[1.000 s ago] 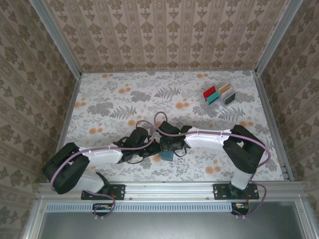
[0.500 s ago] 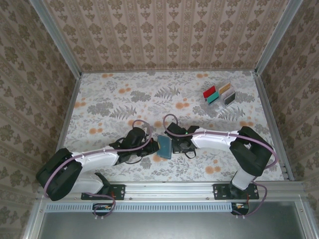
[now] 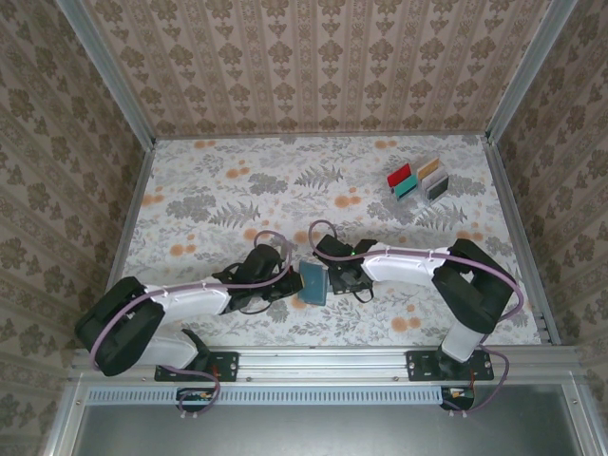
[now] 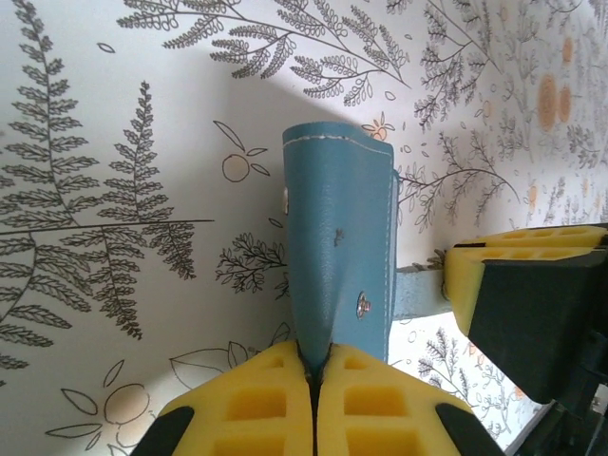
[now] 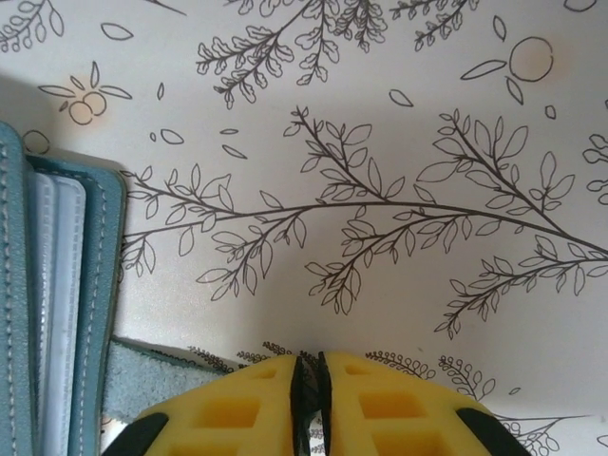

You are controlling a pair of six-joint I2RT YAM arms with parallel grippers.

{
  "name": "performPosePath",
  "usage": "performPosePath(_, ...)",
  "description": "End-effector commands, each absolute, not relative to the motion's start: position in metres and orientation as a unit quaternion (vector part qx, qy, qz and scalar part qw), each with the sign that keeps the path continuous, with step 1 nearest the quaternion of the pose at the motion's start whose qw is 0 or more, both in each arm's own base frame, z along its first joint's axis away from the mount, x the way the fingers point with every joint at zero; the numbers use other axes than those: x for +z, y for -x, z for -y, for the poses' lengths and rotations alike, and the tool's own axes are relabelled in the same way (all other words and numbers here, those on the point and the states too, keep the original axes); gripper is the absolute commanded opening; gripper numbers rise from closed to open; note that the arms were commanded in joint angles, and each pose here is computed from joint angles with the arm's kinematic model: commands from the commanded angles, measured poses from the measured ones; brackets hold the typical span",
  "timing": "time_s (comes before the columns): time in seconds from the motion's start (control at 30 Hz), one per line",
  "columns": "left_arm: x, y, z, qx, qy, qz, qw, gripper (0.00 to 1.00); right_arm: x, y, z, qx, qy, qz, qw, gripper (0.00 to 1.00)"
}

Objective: Put the credit cards into the card holder
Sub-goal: Open the button on the card holder, then place the card holder at the bottom-center of the table, then move the storage box to the center of the table.

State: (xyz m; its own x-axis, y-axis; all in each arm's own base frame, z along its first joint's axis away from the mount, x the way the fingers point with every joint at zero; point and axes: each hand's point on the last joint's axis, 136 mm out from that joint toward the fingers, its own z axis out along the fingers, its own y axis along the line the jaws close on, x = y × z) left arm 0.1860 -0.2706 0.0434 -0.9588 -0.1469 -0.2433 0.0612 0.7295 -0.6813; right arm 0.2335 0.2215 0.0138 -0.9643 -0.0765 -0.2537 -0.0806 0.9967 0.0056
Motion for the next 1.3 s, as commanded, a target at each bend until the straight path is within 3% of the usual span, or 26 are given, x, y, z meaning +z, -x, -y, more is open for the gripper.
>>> performPosePath(0.0, 0.038, -0.185, 0.269, -0.339, 0.022, -0.931, 0.137, 0.07, -0.005, -0.219, -0.186, -0.071, 0.047, -0.992, 0.098, 0.2)
performPosePath(0.27, 0.034, -0.181, 0.263, -0.301, 0.014, -0.944, 0.133, 0.2, 0.035, -0.239, -0.196, 0.006, 0.021, -0.989, 0.146, 0.33)
performPosePath(0.43, 0.038, -0.18, 0.26, -0.284, 0.009, -0.948, 0.141, 0.4, 0.08, -0.267, -0.181, 0.073, -0.02, -0.978, 0.193, 0.41)
performPosePath(0.47, 0.04, -0.181, 0.259, -0.281, 0.008, -0.949, 0.142, 0.45, 0.091, -0.274, -0.174, 0.085, -0.032, -0.974, 0.206, 0.43)
performPosePath(0.77, 0.061, -0.187, 0.257, -0.272, -0.004, -0.947, 0.168, 0.58, 0.157, -0.364, -0.073, 0.146, -0.171, -0.93, 0.291, 0.58)
performPosePath(1.0, 0.078, -0.194, 0.258, -0.271, -0.015, -0.944, 0.188, 0.66, 0.167, -0.428, 0.019, 0.165, -0.276, -0.891, 0.319, 0.65)
performPosePath(1.27, 0.098, -0.207, 0.265, -0.281, -0.028, -0.937, 0.207, 0.74, 0.161, -0.489, 0.08, 0.232, -0.331, -0.85, 0.338, 0.76)
